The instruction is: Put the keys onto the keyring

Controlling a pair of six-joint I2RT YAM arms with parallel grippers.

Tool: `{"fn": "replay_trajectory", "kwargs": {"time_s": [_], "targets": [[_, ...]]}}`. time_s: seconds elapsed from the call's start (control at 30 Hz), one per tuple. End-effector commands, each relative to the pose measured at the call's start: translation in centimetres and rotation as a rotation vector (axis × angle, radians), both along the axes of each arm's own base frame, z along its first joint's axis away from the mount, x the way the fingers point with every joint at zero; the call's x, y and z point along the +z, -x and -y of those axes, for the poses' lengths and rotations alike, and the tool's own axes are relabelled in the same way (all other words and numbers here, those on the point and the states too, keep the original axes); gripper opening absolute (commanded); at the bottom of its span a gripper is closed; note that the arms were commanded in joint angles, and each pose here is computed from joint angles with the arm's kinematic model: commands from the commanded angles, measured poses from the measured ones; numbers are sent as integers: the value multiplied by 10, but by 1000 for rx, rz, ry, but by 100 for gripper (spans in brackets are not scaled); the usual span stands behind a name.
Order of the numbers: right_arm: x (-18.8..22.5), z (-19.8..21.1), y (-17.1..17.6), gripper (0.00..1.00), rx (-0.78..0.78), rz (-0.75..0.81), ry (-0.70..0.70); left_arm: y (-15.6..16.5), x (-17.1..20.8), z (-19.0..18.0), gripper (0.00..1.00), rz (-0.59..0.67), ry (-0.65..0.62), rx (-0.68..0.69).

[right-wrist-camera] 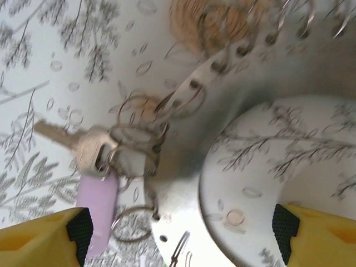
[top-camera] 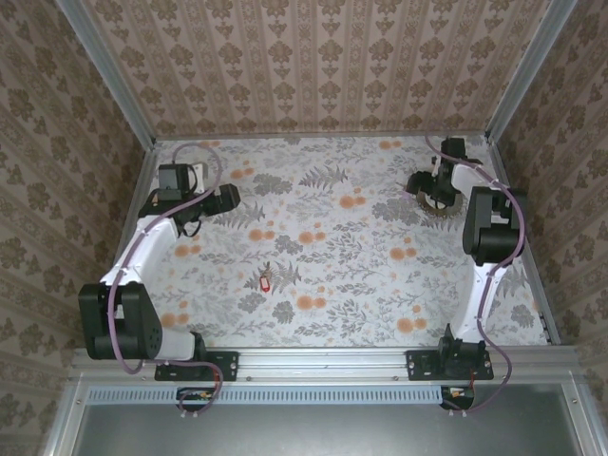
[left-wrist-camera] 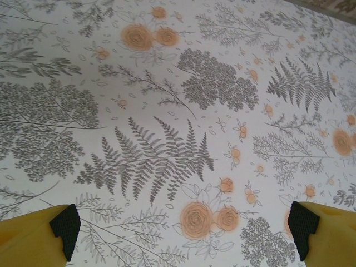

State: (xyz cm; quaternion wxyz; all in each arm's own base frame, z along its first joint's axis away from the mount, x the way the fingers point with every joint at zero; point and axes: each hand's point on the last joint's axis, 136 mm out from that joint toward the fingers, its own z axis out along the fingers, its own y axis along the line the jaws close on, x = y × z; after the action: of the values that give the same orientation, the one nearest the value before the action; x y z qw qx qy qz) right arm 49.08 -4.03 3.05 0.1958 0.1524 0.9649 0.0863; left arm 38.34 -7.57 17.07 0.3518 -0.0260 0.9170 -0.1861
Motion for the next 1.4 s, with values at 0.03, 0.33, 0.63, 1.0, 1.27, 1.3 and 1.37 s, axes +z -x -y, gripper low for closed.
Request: {"fn": "replay_trajectory", "kwargs": {"time_s": [0.03, 0.33, 0.63, 1.0, 1.27, 1.3, 1.37], "targets": [[4, -49, 34, 87, 114, -92, -88, 3, 8, 4, 100, 1, -13, -14], [-12, -126, 72, 85, 346, -202, -115, 2, 17, 19, 100, 52, 107, -22], [5, -252, 118, 85, 541, -220, -209, 2, 9, 16, 100, -14, 159, 30], [35, -418, 162, 84, 732, -123, -379, 3, 5, 16, 100, -43, 175, 38], [74, -406, 165, 82, 780, 72, -250, 3, 3, 18, 100, -52, 183, 29], [80, -395, 167, 82, 795, 107, -198, 2, 3, 19, 100, -52, 185, 24], [85, -369, 172, 78, 830, 152, -83, 2, 1, 20, 100, -53, 180, 12]]}}
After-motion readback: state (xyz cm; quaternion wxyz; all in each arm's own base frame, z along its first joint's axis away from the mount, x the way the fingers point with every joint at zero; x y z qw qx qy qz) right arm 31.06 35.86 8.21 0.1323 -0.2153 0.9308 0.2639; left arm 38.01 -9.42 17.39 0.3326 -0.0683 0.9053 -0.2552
